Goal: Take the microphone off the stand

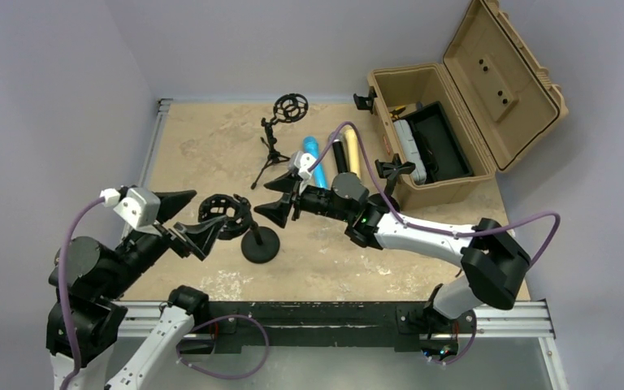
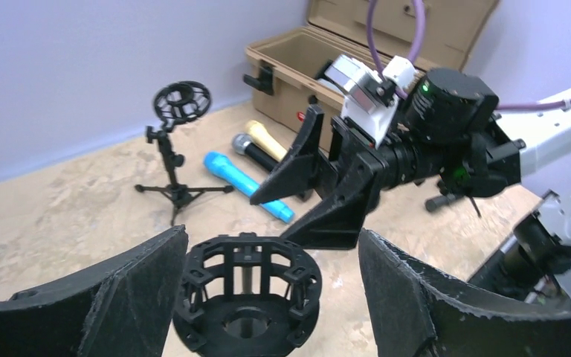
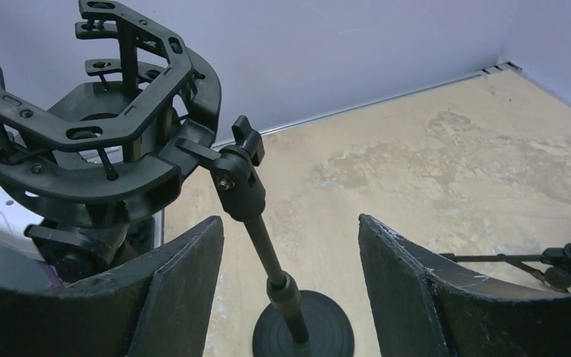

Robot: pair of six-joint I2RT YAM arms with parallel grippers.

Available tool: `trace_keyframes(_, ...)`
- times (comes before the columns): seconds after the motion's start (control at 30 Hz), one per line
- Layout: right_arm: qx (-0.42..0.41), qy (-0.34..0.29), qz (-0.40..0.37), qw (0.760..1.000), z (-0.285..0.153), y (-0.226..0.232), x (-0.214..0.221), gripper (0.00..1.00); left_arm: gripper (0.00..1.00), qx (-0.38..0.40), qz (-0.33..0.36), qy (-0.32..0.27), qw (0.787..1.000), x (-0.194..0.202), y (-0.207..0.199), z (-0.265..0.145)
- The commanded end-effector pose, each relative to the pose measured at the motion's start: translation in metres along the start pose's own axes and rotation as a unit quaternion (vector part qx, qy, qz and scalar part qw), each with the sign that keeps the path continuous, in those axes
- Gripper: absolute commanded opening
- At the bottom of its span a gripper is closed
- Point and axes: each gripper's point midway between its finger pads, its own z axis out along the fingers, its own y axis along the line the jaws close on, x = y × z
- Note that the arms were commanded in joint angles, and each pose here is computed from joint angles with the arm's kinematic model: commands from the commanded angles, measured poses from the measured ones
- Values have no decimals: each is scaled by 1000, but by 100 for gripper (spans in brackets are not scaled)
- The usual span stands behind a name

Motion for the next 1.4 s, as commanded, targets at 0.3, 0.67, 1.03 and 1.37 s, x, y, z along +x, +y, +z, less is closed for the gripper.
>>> trace_keyframes(0.3,-47,-53,-60,996,30,20,-37,64,82,-72,-18,-10,997,0,18,-18)
trace_keyframes(0.67,-66,-43,-85,993,40,22,-29,60,82,-79,-24,-2,997,7,21,-16)
trace_keyframes(1.03,-78,-48,-93,991,47,24,-29,48,82,-76,-36,9,996,13,21,-11)
trace_keyframes(1.37,-73,-29,-101,992,47,19,-9,0,82,-77,-36,8,996,12,22,-11)
